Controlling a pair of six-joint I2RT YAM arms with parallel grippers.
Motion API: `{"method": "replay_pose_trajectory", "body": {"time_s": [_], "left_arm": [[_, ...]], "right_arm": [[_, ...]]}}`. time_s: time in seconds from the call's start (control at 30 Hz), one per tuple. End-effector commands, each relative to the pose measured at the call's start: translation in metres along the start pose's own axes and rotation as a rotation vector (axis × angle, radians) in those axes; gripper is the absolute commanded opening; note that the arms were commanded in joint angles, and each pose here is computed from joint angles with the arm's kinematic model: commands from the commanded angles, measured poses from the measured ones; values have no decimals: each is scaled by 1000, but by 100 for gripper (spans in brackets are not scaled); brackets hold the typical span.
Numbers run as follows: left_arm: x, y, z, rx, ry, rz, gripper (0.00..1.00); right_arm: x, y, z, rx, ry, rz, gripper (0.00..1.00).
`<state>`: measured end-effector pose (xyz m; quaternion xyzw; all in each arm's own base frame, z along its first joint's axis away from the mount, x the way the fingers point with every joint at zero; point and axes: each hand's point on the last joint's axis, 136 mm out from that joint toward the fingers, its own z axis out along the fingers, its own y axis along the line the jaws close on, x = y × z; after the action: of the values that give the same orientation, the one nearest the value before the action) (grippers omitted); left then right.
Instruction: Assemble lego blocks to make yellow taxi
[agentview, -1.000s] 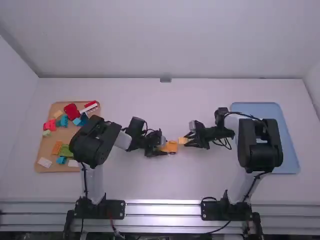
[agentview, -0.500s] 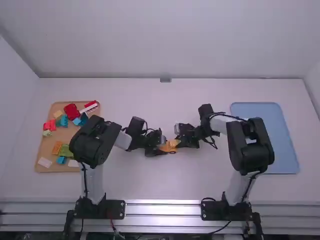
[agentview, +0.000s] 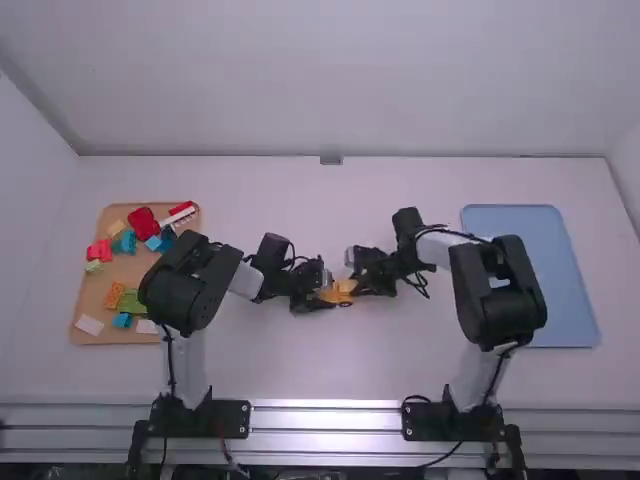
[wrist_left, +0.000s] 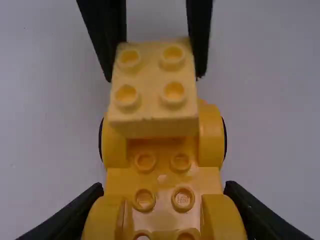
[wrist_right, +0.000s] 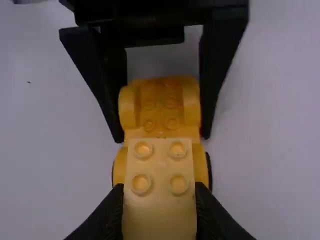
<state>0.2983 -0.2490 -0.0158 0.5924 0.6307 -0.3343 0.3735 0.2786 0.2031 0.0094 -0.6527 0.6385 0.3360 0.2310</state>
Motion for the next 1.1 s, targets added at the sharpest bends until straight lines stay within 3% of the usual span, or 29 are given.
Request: {"method": "replay_pose_trajectory", "body": {"time_s": [0.0, 0.77, 0.93, 1.07], "left_arm": [[6, -5, 1, 17, 3, -28, 56], [6, -5, 1, 17, 3, -28, 56], [6, -5, 1, 17, 3, -28, 56], [6, -5, 1, 17, 3, -27, 56]], "right_arm": [[-1, 1, 3, -7, 11, -4, 8], [1, -4, 19, 44, 20, -79, 6], [8, -7, 13, 61, 16, -30, 6], [12, -9, 9, 68, 19, -15, 12]]}}
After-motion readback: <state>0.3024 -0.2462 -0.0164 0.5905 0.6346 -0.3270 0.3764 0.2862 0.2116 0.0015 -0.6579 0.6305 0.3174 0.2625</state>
